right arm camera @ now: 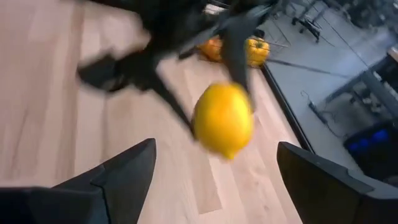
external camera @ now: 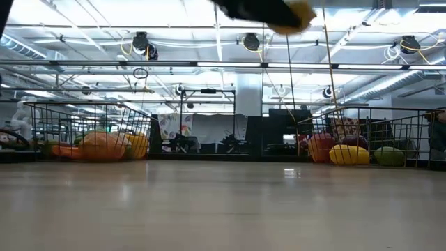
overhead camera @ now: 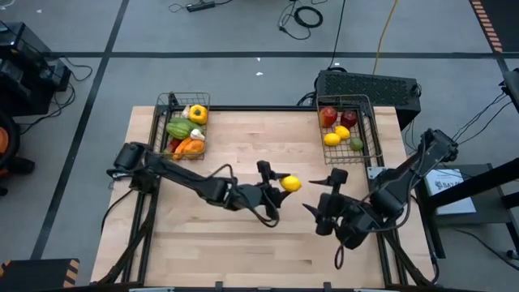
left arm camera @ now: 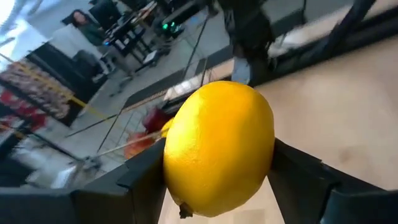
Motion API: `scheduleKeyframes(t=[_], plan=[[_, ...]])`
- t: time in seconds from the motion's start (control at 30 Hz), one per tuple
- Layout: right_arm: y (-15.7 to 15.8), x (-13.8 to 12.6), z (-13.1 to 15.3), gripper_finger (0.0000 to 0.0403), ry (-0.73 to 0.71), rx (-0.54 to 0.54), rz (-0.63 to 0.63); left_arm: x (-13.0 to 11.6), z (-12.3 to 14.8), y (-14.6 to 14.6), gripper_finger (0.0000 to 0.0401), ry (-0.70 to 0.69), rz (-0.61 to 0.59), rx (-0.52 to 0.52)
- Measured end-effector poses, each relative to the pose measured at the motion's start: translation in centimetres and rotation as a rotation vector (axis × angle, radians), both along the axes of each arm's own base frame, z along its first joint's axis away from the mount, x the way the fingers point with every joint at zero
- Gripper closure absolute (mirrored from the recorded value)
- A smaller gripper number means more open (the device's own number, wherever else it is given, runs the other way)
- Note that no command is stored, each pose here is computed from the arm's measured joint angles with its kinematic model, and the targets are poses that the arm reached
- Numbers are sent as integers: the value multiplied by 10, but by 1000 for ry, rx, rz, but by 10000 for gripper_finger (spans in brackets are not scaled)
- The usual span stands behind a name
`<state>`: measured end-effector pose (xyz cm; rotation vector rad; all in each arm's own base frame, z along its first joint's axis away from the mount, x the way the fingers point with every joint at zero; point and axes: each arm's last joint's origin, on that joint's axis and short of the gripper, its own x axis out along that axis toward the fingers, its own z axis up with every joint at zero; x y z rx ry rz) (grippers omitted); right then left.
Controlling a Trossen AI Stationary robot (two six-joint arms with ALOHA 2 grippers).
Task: Sort produce into baskets
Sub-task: Put the yellow lemon into the right wire basket
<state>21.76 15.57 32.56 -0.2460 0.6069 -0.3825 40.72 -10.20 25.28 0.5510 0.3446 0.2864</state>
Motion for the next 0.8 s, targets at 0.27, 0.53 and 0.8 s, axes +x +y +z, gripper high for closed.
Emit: scheduleKeyframes(t=[0.27,0.53,0.8], plan=[[13,4,-17,78,49,-208,202,-25,39,-17,156,-88,-113,-195],[24,16,-16,78,46,-517,420,-37,47,-21,156,-44,-234,-623],[26,26,-11,78,45,-619,576,-37,48,-23,156,-25,-301,-702]])
